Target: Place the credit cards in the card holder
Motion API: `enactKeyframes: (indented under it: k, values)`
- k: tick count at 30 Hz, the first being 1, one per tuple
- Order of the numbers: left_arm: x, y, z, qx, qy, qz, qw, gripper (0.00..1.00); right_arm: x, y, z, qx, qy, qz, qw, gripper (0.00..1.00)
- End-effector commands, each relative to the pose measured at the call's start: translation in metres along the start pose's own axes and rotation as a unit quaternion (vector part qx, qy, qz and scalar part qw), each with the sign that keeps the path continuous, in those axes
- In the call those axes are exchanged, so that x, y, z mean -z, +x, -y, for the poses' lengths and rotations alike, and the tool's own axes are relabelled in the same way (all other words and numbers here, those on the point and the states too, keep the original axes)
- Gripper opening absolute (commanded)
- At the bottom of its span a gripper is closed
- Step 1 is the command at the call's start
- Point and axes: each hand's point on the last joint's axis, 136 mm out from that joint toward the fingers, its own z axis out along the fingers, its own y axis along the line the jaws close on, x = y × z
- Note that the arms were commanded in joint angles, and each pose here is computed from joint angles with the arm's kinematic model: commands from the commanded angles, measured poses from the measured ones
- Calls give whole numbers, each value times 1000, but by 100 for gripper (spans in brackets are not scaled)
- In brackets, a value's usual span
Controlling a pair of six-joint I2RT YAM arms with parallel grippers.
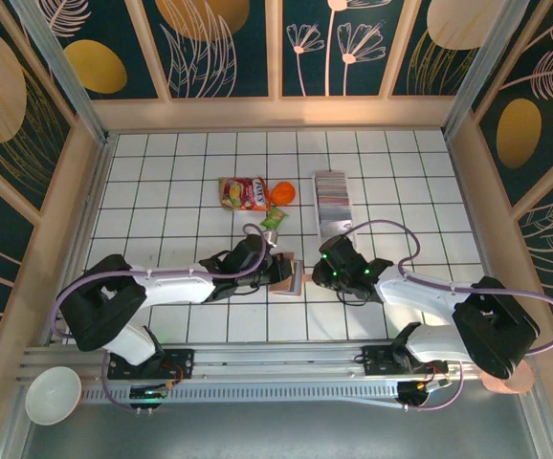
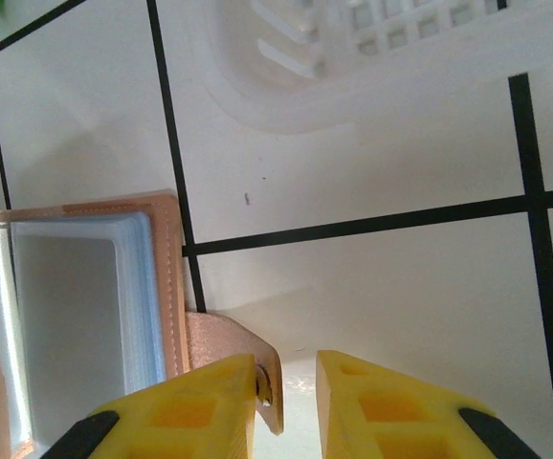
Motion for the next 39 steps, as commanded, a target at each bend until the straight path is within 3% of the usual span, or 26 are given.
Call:
enactKeyframes:
  k: [1,9,15,18,21,24,30,39]
  values:
    - [6,4,-19,-1,-34,6,999,0,4,-13,-17,4,-25,15,1000,22]
    - [24,0,-32,14,-50,38,998,0,6,-14,-23,5,-39,17,999,13]
    - [22,10,-37,21,-41,24,999,0,8,-17,-23,11,-28,18,999,18]
    - [16,15,-36,26,-31,13,999,0,24,-27,-39,14,-59,39,997,23]
    - [10,19,-37,30,-24,4,999,0,32,-31,-59,20,-102,36,994,23]
    - [6,22,-38,33,-21,-4,999,0,35,-38,-70,38,-95,31,994,19]
    - [2,30,-45,40,-22,-18,999,0,6,-26,-103,32,-151,-28,988,0]
    - [6,33,-54,41,-32,-12,999,0,-29,-6,-116,35,-160,-72,984,0]
